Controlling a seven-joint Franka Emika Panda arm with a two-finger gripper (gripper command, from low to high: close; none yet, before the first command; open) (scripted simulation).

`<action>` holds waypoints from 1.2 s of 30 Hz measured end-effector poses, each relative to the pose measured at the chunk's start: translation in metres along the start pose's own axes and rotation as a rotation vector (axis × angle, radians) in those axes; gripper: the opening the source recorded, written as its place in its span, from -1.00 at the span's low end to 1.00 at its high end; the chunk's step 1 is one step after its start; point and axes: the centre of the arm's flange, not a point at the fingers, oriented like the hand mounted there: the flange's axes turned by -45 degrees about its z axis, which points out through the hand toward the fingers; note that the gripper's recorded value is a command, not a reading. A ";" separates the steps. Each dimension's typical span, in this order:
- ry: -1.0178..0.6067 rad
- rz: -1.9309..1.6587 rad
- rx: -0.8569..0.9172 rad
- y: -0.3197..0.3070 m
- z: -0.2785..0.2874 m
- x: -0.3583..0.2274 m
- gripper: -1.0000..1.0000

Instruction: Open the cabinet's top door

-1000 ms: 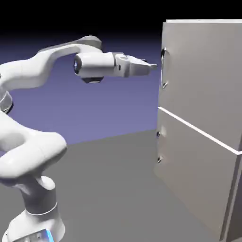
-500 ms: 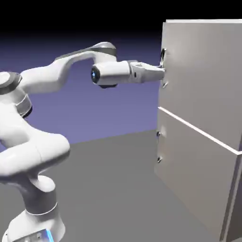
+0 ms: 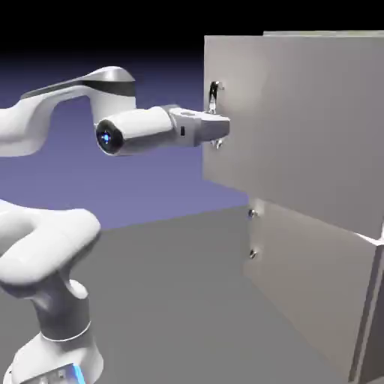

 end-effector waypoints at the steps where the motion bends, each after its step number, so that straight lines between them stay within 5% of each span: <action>1: 0.000 0.000 0.019 0.003 -0.008 0.000 -1.00; 21: 0.000 0.000 0.354 0.076 -0.134 0.000 -1.00; 36: 0.000 0.000 0.689 0.187 -0.228 0.000 -1.00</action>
